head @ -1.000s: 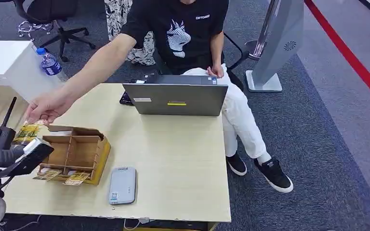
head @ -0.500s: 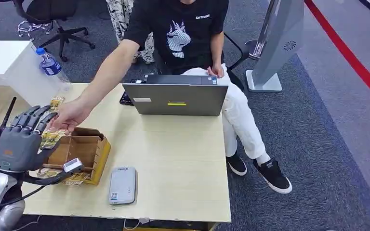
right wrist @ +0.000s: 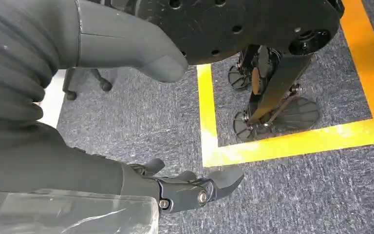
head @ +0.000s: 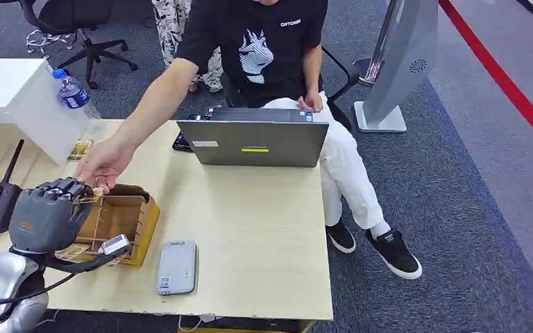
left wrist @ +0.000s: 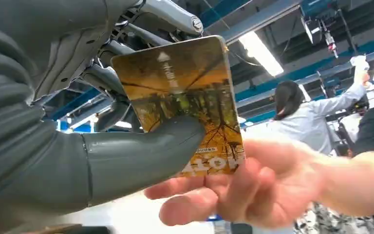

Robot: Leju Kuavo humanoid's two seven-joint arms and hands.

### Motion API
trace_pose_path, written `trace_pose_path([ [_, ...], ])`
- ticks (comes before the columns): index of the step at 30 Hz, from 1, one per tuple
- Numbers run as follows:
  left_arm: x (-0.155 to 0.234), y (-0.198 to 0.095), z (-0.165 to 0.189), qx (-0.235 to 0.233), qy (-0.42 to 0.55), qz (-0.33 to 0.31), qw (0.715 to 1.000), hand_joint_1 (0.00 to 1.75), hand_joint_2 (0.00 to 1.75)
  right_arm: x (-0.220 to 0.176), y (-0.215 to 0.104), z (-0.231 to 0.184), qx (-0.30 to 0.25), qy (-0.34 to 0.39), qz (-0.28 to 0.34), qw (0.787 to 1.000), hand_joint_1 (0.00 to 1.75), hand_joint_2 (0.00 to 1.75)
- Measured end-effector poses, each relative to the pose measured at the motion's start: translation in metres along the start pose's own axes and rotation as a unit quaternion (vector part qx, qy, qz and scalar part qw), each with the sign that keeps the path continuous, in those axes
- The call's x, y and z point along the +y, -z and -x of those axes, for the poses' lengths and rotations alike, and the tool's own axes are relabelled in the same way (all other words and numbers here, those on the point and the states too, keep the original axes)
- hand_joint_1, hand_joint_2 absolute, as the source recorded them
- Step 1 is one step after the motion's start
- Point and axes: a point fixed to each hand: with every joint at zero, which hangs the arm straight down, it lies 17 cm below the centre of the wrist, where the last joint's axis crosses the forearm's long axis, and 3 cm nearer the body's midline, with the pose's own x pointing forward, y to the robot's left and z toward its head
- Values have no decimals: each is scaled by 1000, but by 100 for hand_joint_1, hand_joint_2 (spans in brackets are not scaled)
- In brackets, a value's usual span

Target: Pass the card to the sensor for recognition and then transmit it.

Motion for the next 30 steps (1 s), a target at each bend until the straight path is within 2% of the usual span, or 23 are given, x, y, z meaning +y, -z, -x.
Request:
trace_pose_path([
  [8,4,7,-47,-17,-42,-31,998,175,175,3,-2,-1,-1,5,3,1000,0,175],
  [12,1,9,-85,-48,-79,-29,995,175,175,6,-4,0,1,6,-1,1000,0,175],
  [15,-15,5,-128,-85,-112,8,990,175,175,8,-5,0,3,9,-4,1000,0,175],
  [20,-48,-7,-178,-130,-137,95,978,175,175,5,-6,0,6,8,0,1000,0,175],
  [28,-65,-17,-200,-155,-139,131,969,175,175,4,-6,0,6,8,2,1000,0,175],
  [30,-76,-20,-201,-154,-134,156,966,175,175,4,-6,1,7,8,2,1000,0,175],
])
